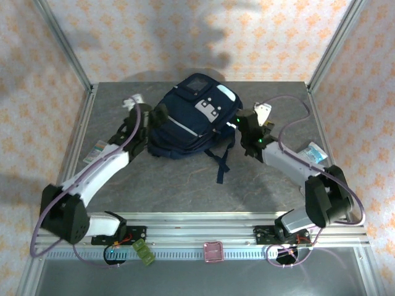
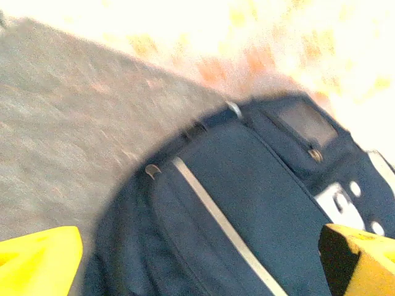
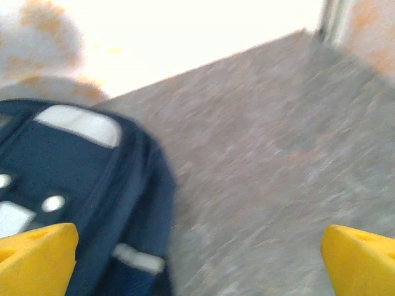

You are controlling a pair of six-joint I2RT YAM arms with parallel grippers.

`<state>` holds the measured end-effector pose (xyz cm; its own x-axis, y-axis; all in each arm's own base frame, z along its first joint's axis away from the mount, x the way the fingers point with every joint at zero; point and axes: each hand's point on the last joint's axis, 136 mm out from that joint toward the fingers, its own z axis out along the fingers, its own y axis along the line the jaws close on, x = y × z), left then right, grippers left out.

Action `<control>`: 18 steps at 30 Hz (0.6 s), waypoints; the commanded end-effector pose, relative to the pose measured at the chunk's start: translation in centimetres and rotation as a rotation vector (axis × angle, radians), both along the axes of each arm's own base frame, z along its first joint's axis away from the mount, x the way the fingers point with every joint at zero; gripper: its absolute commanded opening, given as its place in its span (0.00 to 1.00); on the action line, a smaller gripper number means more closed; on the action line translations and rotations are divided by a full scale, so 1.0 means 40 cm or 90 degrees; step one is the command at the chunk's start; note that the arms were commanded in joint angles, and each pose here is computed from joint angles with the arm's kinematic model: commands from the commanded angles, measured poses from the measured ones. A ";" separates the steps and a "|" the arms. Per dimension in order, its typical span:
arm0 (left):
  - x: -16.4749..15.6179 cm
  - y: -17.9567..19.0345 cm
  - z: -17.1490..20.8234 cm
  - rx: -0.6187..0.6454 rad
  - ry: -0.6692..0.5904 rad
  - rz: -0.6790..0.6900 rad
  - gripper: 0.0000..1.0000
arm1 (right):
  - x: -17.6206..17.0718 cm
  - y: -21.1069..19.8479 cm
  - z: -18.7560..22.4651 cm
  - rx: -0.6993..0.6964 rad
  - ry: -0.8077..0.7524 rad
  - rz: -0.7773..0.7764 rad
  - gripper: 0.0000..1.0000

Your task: Pack the student bag

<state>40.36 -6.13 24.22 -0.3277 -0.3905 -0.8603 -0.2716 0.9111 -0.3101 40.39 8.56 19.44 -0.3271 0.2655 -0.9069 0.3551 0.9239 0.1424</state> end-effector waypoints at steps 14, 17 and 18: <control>-0.130 0.352 -0.228 0.205 -0.053 0.212 0.99 | -0.120 -0.271 -0.129 -0.116 -0.128 -0.133 1.00; -0.132 0.342 -0.211 0.193 -0.120 0.201 1.00 | -0.110 -0.269 -0.133 -0.133 -0.123 -0.116 1.00; -0.134 0.338 -0.207 0.187 -0.142 0.194 0.99 | -0.113 -0.267 -0.125 -0.139 -0.137 -0.101 1.00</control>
<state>34.39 7.51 12.28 -0.2308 -0.1796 -0.9563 -0.5309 0.8469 -0.0309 35.09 -2.59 11.68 -0.2072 0.1025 -0.9729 0.5232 0.8519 -0.0217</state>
